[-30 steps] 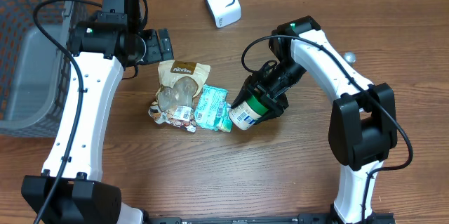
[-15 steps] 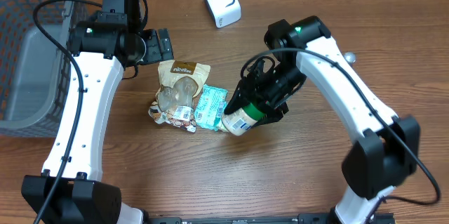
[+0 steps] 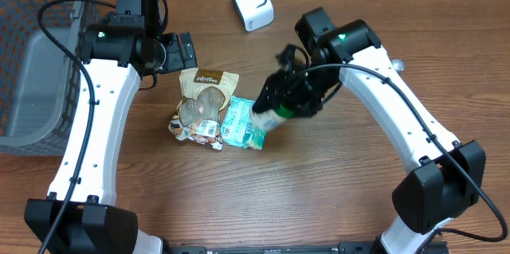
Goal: Scan the item barcode
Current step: 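Carry the jar back to the white scanner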
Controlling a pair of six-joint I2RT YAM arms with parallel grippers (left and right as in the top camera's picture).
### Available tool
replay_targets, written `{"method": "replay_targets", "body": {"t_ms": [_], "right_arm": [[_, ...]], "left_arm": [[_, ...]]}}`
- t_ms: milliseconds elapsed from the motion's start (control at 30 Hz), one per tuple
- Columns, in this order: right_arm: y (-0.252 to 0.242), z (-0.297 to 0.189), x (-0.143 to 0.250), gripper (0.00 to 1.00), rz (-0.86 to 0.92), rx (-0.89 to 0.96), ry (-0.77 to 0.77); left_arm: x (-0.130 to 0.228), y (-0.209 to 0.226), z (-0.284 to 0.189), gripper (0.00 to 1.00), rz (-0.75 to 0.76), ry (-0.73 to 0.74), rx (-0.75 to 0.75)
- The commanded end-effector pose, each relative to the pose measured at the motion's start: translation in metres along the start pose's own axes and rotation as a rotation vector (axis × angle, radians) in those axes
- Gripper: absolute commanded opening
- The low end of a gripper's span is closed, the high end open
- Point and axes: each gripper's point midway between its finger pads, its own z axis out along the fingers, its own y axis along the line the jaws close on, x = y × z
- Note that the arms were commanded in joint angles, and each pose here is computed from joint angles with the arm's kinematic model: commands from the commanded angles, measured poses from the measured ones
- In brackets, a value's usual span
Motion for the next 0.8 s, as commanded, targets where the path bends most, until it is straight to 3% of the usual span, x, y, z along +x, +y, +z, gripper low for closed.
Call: {"method": "replay_targets", "body": {"t_ms": [0,100,233,400,767], "right_arm": [[-0.023,-0.021,-0.054,0.07,-0.088,0.200,-0.267],[-0.011,-0.043,-0.106,0.09,-0.170,0.211,-0.500],[0.016,-0.065,-0.136,0.12,-0.251,0.151,-0.652],[0.030,-0.089,-0.168,0.06,-0.293,0.156,-0.832],[0.028,-0.080,-0.227,0.04,-0.392,0.194,-1.004]], "left_arm": [[-0.003,-0.003,-0.001,1.00,-0.005,-0.008,0.011],[-0.003,-0.003,-0.001,1.00,-0.005,-0.007,0.012],[-0.003,-0.003,-0.001,1.00,-0.005,-0.007,0.011],[-0.003,-0.003,-0.001,1.00,-0.005,-0.007,0.011],[-0.003,-0.003,-0.001,1.00,-0.005,-0.007,0.011]]}}
